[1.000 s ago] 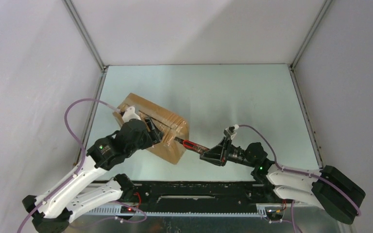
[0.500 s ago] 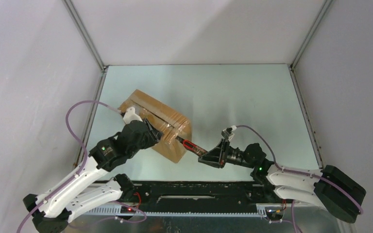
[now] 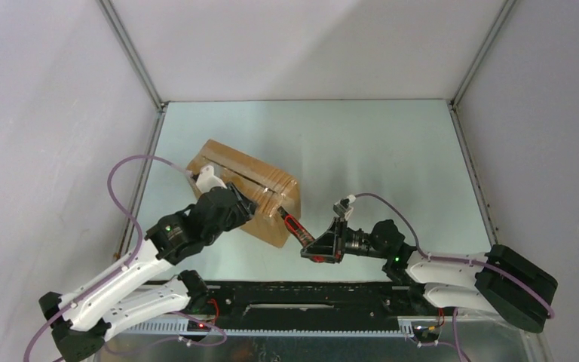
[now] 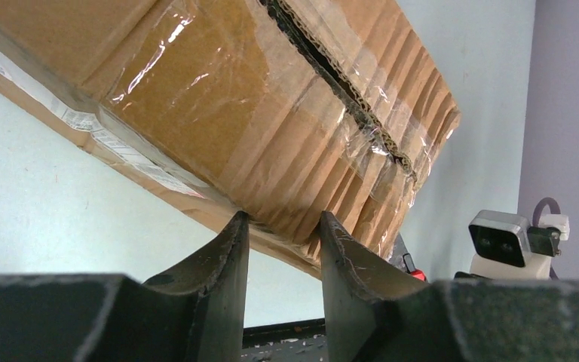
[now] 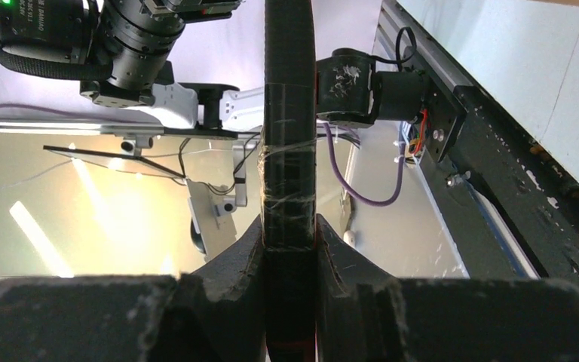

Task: Unpack the express box
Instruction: Cut the express box at the center of the board.

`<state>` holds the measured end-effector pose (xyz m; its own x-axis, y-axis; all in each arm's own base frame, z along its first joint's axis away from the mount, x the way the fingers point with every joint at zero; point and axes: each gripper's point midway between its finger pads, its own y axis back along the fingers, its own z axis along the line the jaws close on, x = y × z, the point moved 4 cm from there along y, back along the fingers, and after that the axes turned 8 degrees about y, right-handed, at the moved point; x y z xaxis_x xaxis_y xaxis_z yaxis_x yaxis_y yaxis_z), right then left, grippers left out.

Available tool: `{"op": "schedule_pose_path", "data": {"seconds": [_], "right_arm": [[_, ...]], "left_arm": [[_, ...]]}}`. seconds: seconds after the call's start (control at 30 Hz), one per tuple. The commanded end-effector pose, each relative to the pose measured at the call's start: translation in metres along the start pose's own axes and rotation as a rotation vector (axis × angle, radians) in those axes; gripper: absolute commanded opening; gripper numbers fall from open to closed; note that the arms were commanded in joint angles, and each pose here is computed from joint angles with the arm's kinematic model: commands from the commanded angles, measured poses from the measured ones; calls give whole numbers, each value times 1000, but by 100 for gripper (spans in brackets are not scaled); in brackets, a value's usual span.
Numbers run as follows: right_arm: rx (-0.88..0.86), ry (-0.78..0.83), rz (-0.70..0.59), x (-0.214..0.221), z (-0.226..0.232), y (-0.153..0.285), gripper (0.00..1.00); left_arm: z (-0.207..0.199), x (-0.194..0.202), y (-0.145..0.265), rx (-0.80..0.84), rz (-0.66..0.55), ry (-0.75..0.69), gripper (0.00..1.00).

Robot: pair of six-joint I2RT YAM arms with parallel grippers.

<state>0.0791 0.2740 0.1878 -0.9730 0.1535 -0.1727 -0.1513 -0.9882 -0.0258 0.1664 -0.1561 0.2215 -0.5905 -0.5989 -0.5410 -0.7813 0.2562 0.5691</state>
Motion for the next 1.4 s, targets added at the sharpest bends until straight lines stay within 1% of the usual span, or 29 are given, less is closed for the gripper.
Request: {"op": "schedule_pose_path", "data": {"seconds": [0.0,0.13,0.3,0.63,0.83,1.0,1.23,1.37], "right_arm": [[-113,108,-60,-19,39,-15,0],[-153,137,-22,-12,49,-9,0],[-190,175,39,0,60,2,0],[-132,217,46,6,56,18,0],[-108,204,58,4,47,12,0],[-138,180,86,5,46,2,0],[-223,167,162,15,53,-10,0],[-218,149,158,13,49,-16,0]], "left_arm": [[-1,33,6,21,179,-42,1],[2,23,7,-22,145,-43,0],[10,12,6,-59,126,-10,0],[6,7,7,-60,129,-10,0],[2,8,7,-50,144,-23,0],[0,10,5,-46,160,-30,0],[-2,17,0,-36,190,-45,0],[-2,18,0,-30,197,-44,0]]}}
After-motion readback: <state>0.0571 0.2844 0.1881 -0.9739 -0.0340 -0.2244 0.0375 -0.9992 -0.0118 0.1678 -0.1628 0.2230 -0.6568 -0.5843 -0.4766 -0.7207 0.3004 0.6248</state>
